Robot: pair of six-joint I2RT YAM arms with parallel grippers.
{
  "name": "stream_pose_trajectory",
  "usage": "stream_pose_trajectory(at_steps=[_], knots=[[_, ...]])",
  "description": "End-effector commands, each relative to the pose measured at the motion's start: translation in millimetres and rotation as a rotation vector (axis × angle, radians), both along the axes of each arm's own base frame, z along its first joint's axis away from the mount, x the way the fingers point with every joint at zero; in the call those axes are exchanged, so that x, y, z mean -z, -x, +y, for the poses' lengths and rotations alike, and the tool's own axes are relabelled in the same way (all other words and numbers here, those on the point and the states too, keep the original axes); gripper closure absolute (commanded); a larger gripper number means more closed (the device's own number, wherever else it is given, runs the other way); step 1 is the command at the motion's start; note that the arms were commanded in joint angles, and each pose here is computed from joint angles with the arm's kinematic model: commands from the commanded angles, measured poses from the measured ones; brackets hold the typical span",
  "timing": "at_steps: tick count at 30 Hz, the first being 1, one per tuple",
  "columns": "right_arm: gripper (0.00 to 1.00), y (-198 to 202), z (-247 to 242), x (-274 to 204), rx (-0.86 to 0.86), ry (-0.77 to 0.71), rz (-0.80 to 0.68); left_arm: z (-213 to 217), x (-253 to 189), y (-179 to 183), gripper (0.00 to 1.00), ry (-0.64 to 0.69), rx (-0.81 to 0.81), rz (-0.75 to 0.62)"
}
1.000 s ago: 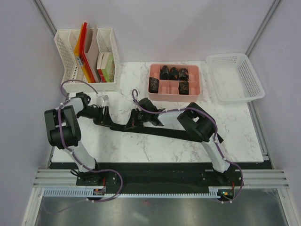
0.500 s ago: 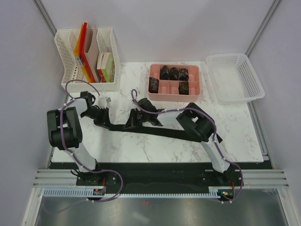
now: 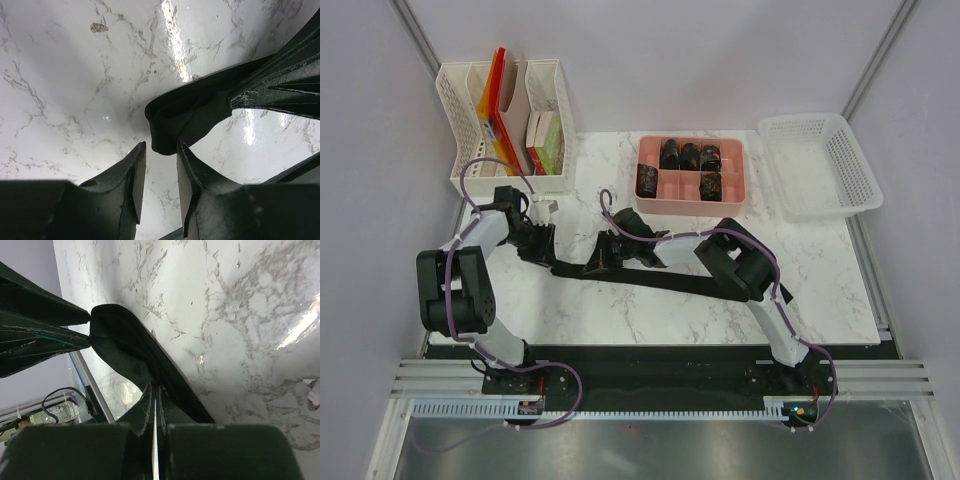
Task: Roll the ties
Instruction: Roll the tie at the center of the board.
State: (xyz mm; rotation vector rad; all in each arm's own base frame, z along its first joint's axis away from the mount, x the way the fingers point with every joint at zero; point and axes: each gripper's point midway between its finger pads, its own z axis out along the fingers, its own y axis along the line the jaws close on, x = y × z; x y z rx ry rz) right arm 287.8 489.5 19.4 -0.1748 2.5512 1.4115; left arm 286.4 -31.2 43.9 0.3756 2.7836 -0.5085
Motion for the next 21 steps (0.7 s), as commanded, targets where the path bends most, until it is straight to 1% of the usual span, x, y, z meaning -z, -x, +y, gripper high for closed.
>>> stream_pose_trajectory(at_steps=[1,4,6,7,9,10,12,13,14,15,18,21], knots=[[1.00,0.2,-14.8,42.0,0.042,0.117,0.039,-1.5,0.6,-2.8,0.61,0.013,-0.038,0.010],[1.00,-0.2,-14.6,41.3,0.044,0.117,0.039,-5.6,1.8,-5.5,0.59,0.039,-0.029,0.009],[1.00,0.0,-14.9,41.0,0.043,0.117,0.038,-6.7,5.4,-6.2,0.62,0.046,-0.029,0.015],[1.00,-0.5,-15.5,41.3,0.045,0.118,0.039,-6.0,6.9,-6.2,0.69,0.043,-0.033,0.023],[1.00,-1.3,-16.0,41.3,0.045,0.118,0.038,-5.6,11.6,-5.2,0.75,0.041,-0.040,0.041],[1.00,-2.1,-16.3,40.5,0.048,0.117,0.038,-5.9,11.5,-5.2,0.81,0.043,-0.041,0.041],[1.00,-1.0,-15.9,41.2,0.045,0.117,0.039,-6.1,7.8,-6.7,0.87,0.043,-0.042,0.028],[1.00,-2.8,-16.4,40.6,0.048,0.116,0.039,-5.6,5.7,-7.6,0.95,0.038,-0.047,0.022],[1.00,-2.3,-16.6,42.1,0.048,0.118,0.043,-6.8,3.6,-7.7,0.97,0.032,-0.040,0.015],[1.00,-2.2,-16.4,41.2,0.047,0.116,0.042,-4.2,-0.1,-9.2,0.98,0.002,-0.039,-0.003],[1.00,-2.4,-15.6,41.3,0.048,0.113,0.046,-8.3,-10.8,-11.3,0.98,-0.032,-0.021,-0.045],[1.00,-2.9,-15.3,41.5,0.052,0.113,0.049,-24.9,-17.3,-8.7,0.98,-0.041,0.029,-0.064]])
